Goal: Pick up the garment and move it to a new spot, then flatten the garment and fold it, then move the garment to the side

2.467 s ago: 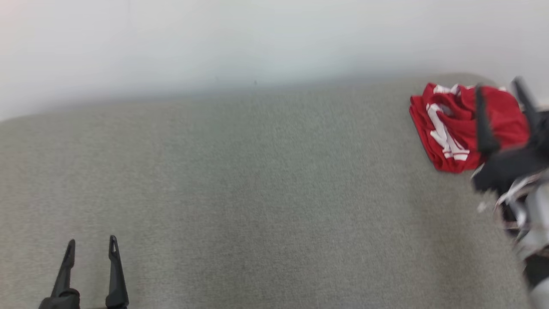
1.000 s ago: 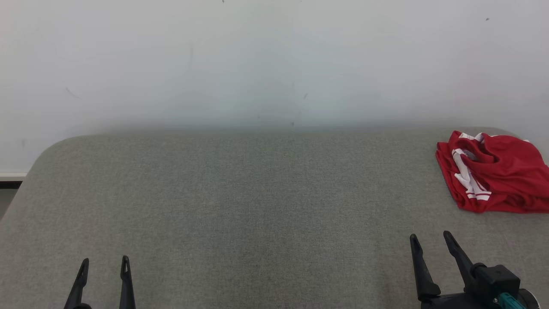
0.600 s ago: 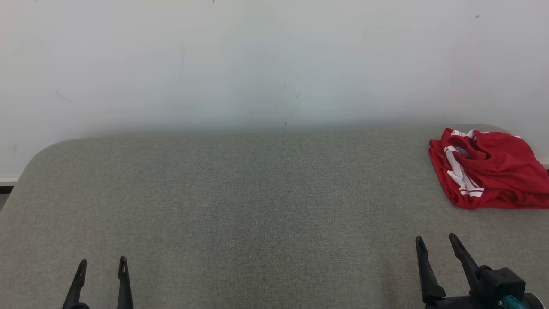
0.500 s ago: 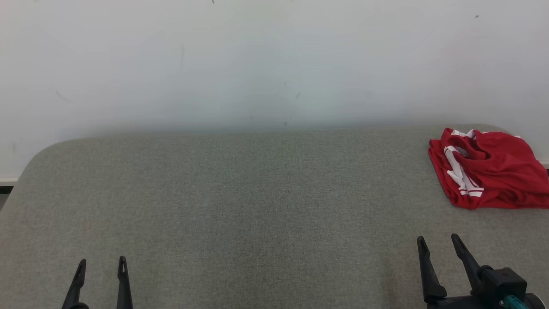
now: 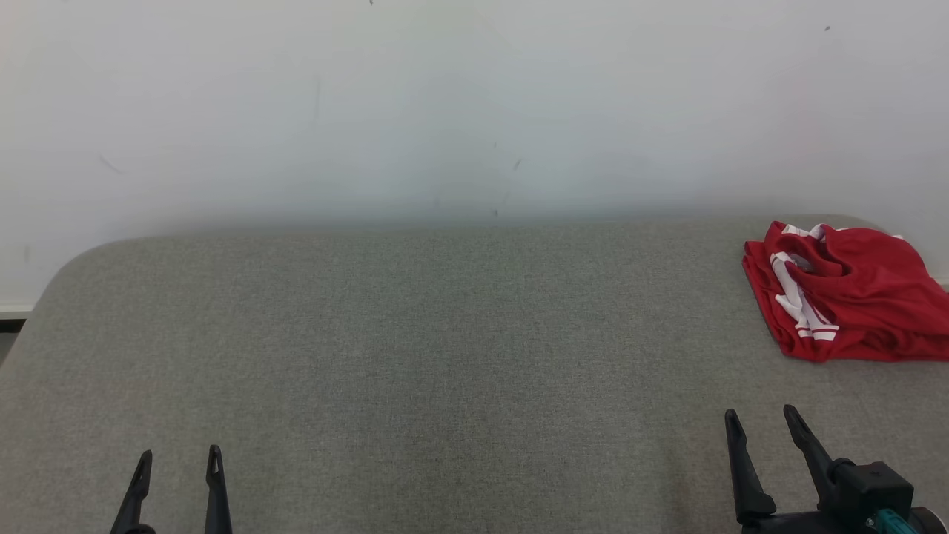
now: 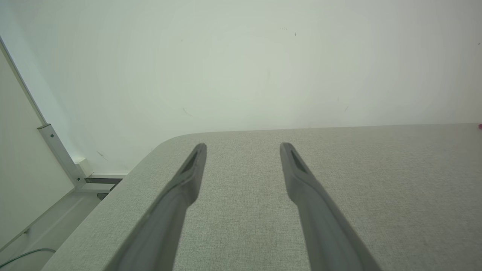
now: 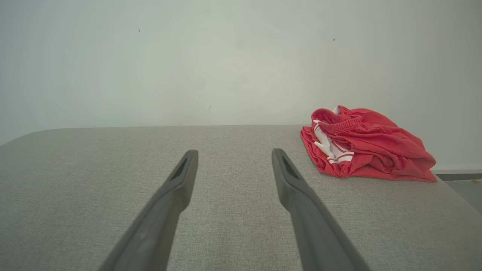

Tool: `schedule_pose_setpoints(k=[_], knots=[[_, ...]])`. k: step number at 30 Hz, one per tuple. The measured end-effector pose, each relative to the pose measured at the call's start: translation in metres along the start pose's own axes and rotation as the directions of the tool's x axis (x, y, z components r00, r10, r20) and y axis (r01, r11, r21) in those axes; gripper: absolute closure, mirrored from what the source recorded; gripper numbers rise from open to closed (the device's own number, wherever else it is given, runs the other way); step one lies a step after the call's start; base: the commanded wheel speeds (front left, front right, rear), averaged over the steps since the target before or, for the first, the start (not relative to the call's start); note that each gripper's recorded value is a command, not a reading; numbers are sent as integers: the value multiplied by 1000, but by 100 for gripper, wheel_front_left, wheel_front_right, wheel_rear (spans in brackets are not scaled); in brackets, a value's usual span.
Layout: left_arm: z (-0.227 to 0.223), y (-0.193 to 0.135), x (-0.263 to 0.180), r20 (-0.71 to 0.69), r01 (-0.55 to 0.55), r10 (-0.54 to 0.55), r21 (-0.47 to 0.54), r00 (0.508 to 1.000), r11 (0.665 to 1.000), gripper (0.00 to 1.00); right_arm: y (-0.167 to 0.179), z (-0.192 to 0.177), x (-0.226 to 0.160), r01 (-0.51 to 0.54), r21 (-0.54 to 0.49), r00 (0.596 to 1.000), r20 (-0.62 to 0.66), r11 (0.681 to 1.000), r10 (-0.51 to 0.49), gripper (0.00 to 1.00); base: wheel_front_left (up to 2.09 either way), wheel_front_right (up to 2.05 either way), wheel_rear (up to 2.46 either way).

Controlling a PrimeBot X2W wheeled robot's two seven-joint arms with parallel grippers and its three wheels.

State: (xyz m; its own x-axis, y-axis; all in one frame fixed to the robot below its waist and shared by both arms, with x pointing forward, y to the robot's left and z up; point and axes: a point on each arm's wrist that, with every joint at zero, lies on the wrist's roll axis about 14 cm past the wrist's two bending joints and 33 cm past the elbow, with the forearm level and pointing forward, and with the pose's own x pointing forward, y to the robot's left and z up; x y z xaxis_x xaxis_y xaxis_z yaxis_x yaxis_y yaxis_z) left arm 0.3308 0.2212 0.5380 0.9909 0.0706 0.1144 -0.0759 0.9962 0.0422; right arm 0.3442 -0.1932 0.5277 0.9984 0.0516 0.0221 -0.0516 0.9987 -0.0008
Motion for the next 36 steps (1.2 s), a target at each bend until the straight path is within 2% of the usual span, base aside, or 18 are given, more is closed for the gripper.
schedule_pose_setpoints(k=[2,3,8,18,26,36], knots=[[-1,0,0,-2,0,0,2,1000,1000,0,-1,0,0,1,-1,1000,-2,1000,-1,0,0,0,0],[-2,0,0,-6,-1,1,2,1000,1000,100,0,-2,0,0,0,1000,-5,1000,0,100,0,0,0],[-22,-6,-9,-70,-2,0,-25,998,1000,100,0,-23,-5,9,26,997,-73,1000,-7,100,0,0,0],[-36,-4,-6,-151,-49,15,-224,988,973,100,-3,-28,-2,37,229,996,-84,973,-19,100,0,0,0],[-42,-4,0,-191,-83,13,-362,982,929,100,-3,-26,3,47,373,997,-74,927,-21,100,0,0,0],[-46,-6,7,-218,-113,-1,-513,976,851,100,-3,-26,8,58,523,997,-73,851,-24,100,0,0,0]])
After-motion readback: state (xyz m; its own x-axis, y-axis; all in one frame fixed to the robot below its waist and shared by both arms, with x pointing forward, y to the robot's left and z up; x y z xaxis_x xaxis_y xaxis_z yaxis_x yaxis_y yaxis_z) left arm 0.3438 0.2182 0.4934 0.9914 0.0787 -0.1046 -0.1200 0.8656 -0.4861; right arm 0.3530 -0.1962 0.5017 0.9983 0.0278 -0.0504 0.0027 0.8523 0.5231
